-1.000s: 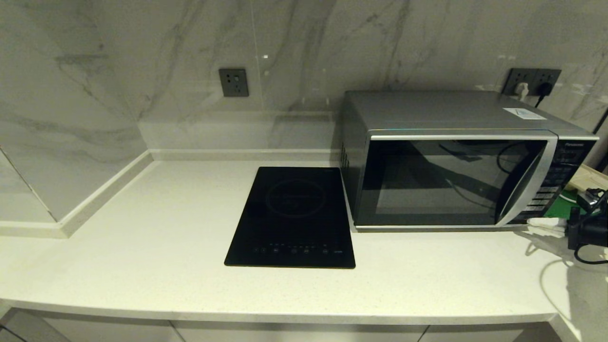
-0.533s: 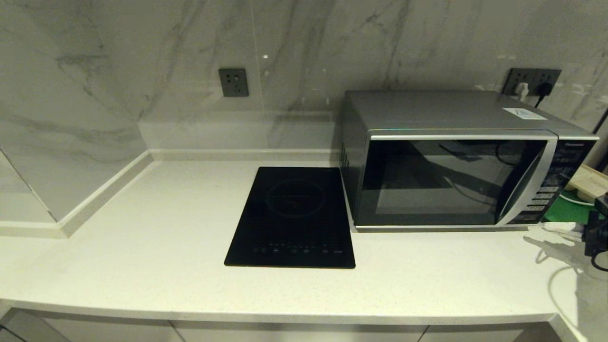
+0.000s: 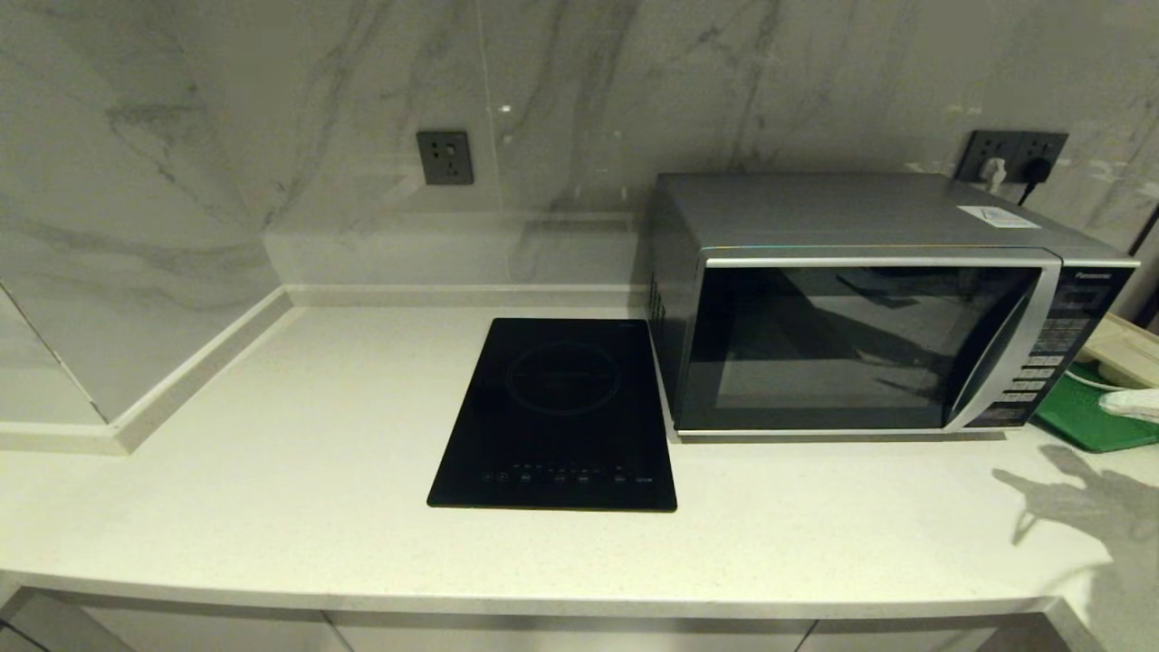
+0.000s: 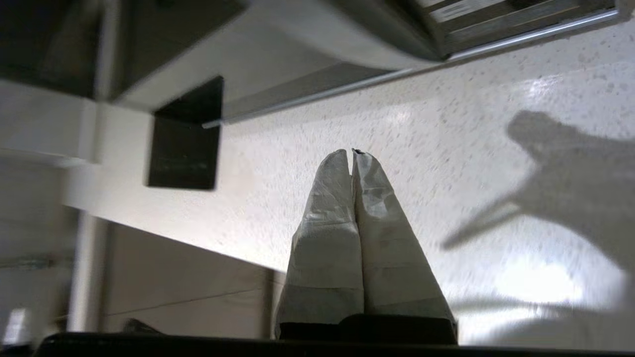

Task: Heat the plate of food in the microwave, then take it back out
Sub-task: Open the microwave oven

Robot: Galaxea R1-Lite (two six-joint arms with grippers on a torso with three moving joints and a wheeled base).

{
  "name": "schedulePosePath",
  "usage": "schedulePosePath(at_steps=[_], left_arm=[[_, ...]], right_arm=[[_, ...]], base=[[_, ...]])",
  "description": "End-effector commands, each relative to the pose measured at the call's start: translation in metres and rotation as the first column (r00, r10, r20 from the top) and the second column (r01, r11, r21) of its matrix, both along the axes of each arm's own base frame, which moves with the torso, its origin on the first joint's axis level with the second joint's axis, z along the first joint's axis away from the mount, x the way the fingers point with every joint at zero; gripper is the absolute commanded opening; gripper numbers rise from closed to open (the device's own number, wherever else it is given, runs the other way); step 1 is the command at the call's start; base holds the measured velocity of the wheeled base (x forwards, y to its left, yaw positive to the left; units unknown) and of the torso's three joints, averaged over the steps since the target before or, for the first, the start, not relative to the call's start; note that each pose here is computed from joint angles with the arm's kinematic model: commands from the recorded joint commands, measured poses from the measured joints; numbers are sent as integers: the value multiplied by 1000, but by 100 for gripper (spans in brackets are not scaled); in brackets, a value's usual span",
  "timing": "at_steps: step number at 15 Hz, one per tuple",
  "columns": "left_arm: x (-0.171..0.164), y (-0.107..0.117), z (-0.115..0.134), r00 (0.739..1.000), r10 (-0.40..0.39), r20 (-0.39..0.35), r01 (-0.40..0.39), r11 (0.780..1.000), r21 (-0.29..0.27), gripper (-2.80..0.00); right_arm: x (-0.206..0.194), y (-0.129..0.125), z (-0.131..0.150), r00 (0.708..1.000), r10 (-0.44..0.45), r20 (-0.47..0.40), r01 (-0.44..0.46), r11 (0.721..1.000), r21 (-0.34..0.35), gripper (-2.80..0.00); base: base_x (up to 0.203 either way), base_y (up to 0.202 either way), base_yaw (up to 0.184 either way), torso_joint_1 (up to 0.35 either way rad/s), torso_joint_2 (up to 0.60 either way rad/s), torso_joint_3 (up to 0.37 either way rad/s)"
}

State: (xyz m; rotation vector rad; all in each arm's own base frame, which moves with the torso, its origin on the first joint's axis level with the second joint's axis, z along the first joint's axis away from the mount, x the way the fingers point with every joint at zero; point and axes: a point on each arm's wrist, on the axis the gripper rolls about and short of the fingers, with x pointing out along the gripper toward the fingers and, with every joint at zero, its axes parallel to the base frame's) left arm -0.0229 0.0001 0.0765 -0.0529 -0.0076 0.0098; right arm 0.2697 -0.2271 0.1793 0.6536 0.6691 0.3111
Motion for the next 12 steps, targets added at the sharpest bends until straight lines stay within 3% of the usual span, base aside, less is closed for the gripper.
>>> schedulePosePath(at_steps=[1, 5, 7, 10, 12], left_arm=[[0, 0, 0, 1000, 1, 0, -1, 1000, -1, -280], [0, 0, 0, 1000, 1, 0, -1, 1000, -1, -280], [0, 0, 0, 1000, 1, 0, -1, 1000, -1, -280], [0, 0, 0, 1000, 1, 0, -1, 1000, -1, -280], [0, 0, 0, 1000, 1, 0, -1, 1000, -1, -280]], right_arm=[[-31, 58, 64, 998, 15, 54, -4, 980, -198, -280], [-47, 156, 108, 997, 69, 32, -50, 915, -401, -280], [-72, 197, 133, 994, 67, 90, -18, 888, -459, -280], [-151, 223, 170, 964, 40, 263, 89, 882, -463, -280], [-209, 228, 176, 952, 5, 305, 147, 868, -474, -280]], base=[[0, 0, 0, 0, 0, 0], [0, 0, 0, 0, 0, 0], [0, 0, 0, 0, 0, 0], [0, 0, 0, 0, 0, 0], [0, 0, 0, 0, 0, 0]])
